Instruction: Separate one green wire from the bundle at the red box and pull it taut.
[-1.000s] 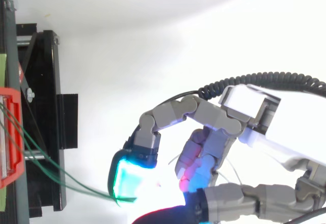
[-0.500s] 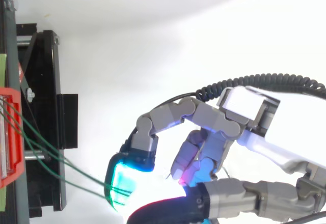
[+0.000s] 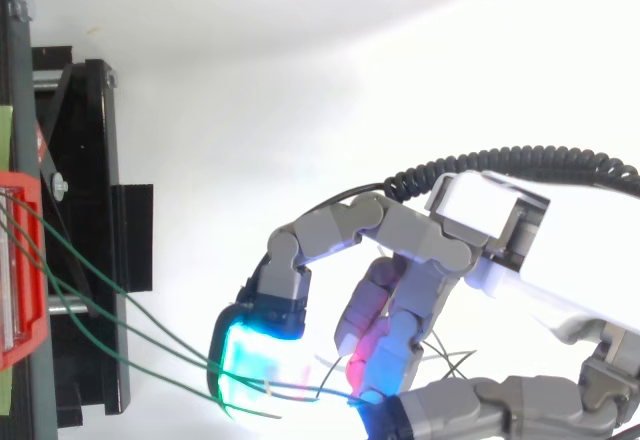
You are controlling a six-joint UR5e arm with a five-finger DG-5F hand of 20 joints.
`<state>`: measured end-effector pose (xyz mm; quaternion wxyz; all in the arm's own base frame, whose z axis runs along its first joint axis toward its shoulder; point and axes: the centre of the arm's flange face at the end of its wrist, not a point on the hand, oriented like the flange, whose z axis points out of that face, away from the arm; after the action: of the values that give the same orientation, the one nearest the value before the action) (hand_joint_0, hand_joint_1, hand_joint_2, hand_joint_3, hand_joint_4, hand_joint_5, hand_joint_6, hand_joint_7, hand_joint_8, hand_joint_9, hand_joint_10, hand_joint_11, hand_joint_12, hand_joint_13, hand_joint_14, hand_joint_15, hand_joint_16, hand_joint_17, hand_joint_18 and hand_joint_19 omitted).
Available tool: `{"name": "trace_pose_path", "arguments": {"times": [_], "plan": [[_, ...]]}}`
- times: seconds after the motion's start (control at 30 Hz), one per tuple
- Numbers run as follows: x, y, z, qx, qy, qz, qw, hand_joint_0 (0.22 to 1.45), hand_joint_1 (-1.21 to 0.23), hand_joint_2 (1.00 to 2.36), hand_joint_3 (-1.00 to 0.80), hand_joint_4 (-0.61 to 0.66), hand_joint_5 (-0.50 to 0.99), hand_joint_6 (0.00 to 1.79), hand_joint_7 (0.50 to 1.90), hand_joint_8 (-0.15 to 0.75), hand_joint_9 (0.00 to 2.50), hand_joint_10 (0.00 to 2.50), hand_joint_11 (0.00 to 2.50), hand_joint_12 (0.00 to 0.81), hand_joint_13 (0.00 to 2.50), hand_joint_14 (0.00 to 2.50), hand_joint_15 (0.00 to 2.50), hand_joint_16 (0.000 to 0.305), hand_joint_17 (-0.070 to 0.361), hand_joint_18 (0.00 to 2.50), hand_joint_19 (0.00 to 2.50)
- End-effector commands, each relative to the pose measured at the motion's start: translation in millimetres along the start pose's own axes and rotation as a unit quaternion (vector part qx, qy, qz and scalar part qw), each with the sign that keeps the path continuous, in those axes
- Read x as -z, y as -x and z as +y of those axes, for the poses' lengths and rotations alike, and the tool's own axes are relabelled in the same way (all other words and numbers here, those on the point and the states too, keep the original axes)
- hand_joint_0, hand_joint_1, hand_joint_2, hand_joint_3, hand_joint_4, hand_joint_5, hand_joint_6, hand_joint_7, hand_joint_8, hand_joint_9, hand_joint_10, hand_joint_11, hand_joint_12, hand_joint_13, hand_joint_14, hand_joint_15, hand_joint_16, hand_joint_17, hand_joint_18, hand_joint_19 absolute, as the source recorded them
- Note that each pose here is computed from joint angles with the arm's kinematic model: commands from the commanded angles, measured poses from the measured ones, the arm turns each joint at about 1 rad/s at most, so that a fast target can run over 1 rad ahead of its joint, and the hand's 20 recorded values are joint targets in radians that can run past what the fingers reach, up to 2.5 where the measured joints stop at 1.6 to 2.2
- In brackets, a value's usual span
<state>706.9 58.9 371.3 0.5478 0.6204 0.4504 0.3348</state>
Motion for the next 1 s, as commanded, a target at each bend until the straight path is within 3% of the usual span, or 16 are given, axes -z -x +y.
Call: {"name": "trace_pose_path", "arguments": {"times": [0.0,0.17,0.3,0.47,0.73,0.87,0.97], "plan": [[0.1,-0.3,-0.2,0.0,0.0,0.0,1.0,0.57,-0.76,1.01,-0.42,0.05,-0.15,0.85,1.05,0.259,1.52,0.03,0.95,0.324,1.33,0.03,0.9,0.041,0.093,0.79,0.74],[0.6,-1.3,-0.2,0.0,0.0,0.001,1.0,0.59,-0.78,1.02,-0.26,-0.03,-0.15,0.87,1.09,0.262,1.5,0.03,0.96,0.32,1.33,0.03,0.91,0.041,0.092,0.79,0.73],[0.6,-1.3,-0.2,0.0,0.0,0.001,1.0,0.62,-0.85,1.02,-0.25,-0.07,-0.16,0.9,1.02,0.248,1.44,0.03,0.95,0.317,1.32,0.03,0.92,0.041,0.091,0.79,0.72],[1.1,-2.3,-0.2,0.0,0.0,0.002,1.0,0.65,-0.96,1.0,-0.5,0.01,-0.18,0.89,0.96,0.237,1.39,0.03,0.95,0.311,1.31,0.03,0.91,0.04,0.091,0.8,0.71],[1.2,-2.3,0.4,0.0,0.0,0.002,1.0,0.53,-0.78,1.0,-0.5,0.05,-0.17,0.89,0.92,0.257,1.44,0.03,0.93,0.333,1.35,0.03,0.91,0.043,0.096,0.84,0.71],[1.3,-2.0,-0.4,0.001,-0.001,0.002,1.0,0.55,-0.62,1.0,-0.5,0.04,-0.17,0.88,0.94,0.261,1.46,0.03,0.94,0.328,1.36,0.03,0.9,0.042,0.095,0.85,0.71],[1.3,-2.0,-0.4,0.001,-0.001,0.002,1.0,0.59,-0.6,1.0,-0.5,0.03,-0.17,0.88,0.97,0.253,1.47,0.03,0.94,0.324,1.36,0.03,0.91,0.041,0.091,0.84,0.72]]}}
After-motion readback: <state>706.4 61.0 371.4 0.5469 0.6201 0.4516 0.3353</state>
